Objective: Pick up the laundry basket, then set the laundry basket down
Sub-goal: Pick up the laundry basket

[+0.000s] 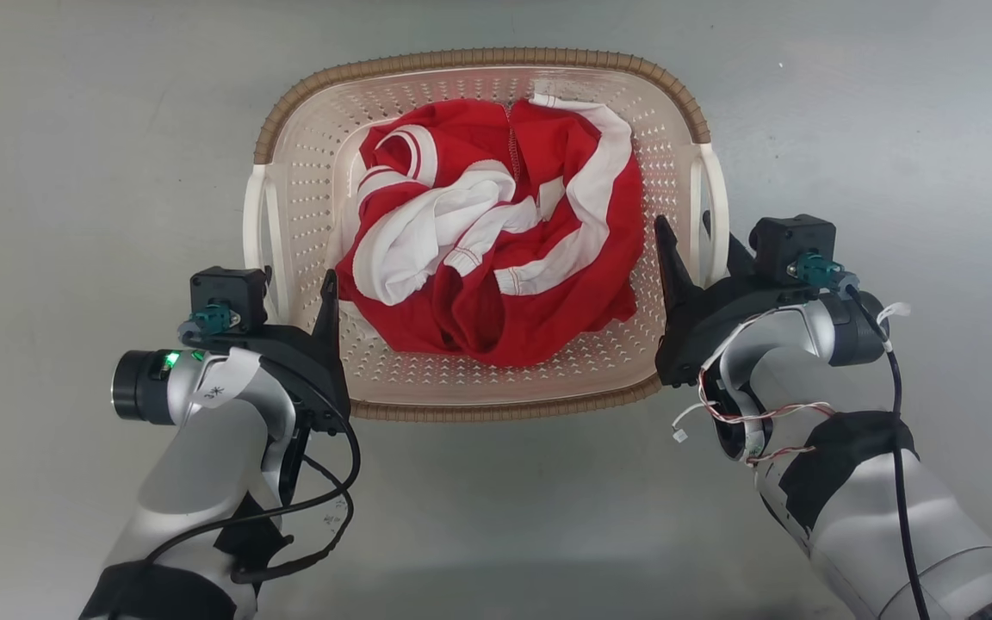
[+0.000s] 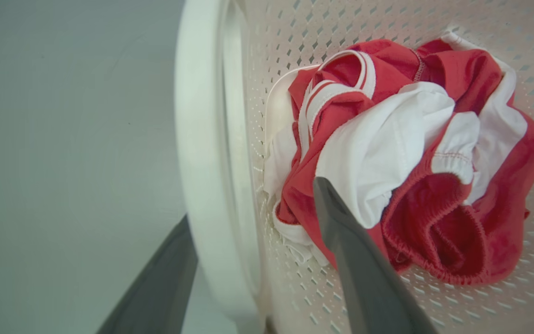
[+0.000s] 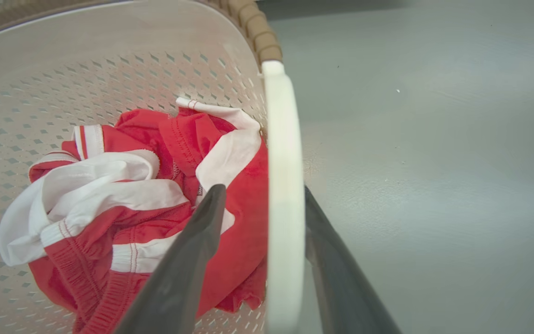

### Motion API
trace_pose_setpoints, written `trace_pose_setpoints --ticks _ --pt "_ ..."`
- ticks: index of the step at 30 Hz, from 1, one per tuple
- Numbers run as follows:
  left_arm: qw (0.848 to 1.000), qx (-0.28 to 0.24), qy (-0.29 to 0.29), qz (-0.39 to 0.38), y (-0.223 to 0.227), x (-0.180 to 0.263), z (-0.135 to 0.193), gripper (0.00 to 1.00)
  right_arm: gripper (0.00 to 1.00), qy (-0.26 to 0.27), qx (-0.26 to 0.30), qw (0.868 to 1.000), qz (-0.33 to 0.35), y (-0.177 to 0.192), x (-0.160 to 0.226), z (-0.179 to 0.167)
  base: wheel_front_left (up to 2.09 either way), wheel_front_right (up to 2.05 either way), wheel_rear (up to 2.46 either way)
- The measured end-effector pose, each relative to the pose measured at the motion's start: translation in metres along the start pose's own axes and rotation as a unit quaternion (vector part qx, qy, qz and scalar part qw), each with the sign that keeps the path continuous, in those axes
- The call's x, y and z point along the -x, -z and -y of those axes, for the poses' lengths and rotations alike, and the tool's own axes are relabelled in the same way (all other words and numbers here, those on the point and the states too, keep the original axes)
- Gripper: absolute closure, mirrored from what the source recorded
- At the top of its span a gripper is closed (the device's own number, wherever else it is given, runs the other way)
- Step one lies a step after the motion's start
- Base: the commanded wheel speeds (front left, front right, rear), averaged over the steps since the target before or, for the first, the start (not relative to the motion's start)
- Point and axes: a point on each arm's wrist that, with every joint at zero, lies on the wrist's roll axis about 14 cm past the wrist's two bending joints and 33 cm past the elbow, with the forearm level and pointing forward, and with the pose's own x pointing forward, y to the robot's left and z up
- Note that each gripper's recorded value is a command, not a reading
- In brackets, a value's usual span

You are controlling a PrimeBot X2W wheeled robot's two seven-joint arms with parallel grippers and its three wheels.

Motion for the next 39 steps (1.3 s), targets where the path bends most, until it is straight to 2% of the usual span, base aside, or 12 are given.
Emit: trace_pose_setpoints --ticks 2,4,5,6,7,9,10,11,12,27,39 --pt "1.0 0.0 0.001 0.0 -0.001 -0.001 0.001 0.0 0.33 -0.002 0.002 1.0 0.002 -0.003 -0.002 -0.001 0.0 0.0 0.0" --pt "1.0 -0.002 0.003 0.0 -0.002 -0.002 0.002 0.13 0.4 -0.003 0.002 1.0 0.001 -0.003 -0.002 -0.002 0.0 0.0 0.0" --pt "1.0 -0.003 0.004 0.0 -0.003 -0.003 0.003 0.23 0.5 -0.002 0.003 1.0 0.0 -0.003 -0.002 -0.002 0.0 0.0 0.0" --pt "1.0 -0.003 0.005 -0.001 -0.003 -0.003 0.003 0.41 0.53 0.0 0.003 1.0 -0.001 -0.002 -0.003 -0.001 0.0 0.0 0.0" --pt "1.0 -0.003 0.005 -0.001 -0.002 -0.003 0.003 0.53 0.57 0.0 0.005 1.0 -0.003 -0.002 -0.003 0.0 0.0 0.0 0.0" --pt "1.0 -0.005 0.001 -0.002 -0.002 -0.003 -0.001 0.66 0.71 0.002 0.006 1.0 -0.004 -0.002 -0.003 0.002 0.0 0.0 0.0" --pt "1.0 -0.005 -0.002 -0.002 -0.002 -0.003 -0.002 0.76 0.79 0.003 0.006 1.0 -0.005 -0.002 -0.003 0.003 0.0 0.0 0.0" --pt "1.0 -0.006 -0.002 -0.002 -0.002 -0.003 -0.002 0.93 0.91 0.005 0.004 1.0 -0.005 -0.002 -0.004 0.004 0.0 0.0 0.0" --pt "1.0 -0.006 -0.002 -0.002 -0.002 -0.003 -0.003 1.0 1.0 0.007 0.005 1.0 -0.006 -0.002 -0.003 0.006 0.0 0.0 0.0" --pt "1.0 -0.014 0.004 -0.005 -0.007 0.008 0.004 1.0 1.0 0.009 0.009 1.0 -0.01 -0.008 0.009 0.004 0.0 0.0 0.0" --pt "1.0 -0.027 0.011 -0.008 -0.005 0.037 0.014 1.0 1.0 0.015 0.008 1.0 -0.021 -0.003 0.042 -0.001 0.0 0.0 0.0"
